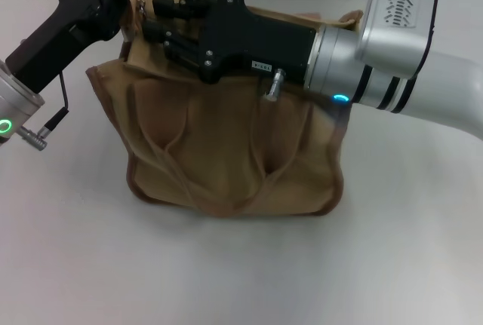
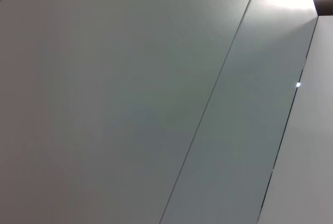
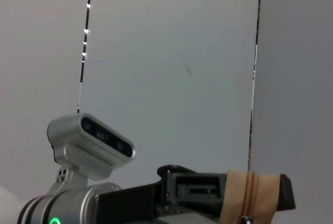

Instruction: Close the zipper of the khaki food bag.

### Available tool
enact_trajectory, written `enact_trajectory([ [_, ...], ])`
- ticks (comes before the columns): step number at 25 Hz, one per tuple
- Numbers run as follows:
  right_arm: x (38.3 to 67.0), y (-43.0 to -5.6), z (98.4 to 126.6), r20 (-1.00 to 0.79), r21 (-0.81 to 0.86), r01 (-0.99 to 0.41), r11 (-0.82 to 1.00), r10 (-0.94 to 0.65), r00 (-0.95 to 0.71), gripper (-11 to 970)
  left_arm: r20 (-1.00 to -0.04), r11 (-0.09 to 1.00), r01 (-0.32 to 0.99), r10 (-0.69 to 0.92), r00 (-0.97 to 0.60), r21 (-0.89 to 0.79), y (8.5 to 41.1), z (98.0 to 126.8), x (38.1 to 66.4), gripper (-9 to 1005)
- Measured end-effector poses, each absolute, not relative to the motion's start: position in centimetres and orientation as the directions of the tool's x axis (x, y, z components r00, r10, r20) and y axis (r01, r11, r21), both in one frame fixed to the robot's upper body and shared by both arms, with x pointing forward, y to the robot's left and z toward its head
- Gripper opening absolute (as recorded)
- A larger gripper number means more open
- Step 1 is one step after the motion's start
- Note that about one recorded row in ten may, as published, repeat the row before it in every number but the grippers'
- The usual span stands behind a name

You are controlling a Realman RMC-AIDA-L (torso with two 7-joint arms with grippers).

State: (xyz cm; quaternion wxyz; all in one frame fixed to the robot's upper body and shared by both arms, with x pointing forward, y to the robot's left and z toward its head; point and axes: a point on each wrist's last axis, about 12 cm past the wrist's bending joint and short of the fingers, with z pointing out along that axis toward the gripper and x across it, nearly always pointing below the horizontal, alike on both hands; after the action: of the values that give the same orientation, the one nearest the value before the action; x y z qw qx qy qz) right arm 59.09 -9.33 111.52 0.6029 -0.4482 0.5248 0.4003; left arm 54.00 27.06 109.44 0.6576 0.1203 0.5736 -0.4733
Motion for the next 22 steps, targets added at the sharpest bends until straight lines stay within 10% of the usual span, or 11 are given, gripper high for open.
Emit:
enact_trajectory([
  [8, 59.64, -8.48, 111.59, -0.988, -0.155, -0.945, 0.287, -0.034, 0.151, 303, -0.867, 0.513, 0.765, -0.484, -0.116, -0.389, 26.55, 109.52, 54.35, 20],
  [22, 59.61, -8.51, 111.38, -0.986, -0.165, -0.930, 0.328, -0.025, 0.166, 275, -0.867, 0.517, 0.763, -0.486, -0.113, -0.389, 26.64, 109.50, 54.31, 20],
])
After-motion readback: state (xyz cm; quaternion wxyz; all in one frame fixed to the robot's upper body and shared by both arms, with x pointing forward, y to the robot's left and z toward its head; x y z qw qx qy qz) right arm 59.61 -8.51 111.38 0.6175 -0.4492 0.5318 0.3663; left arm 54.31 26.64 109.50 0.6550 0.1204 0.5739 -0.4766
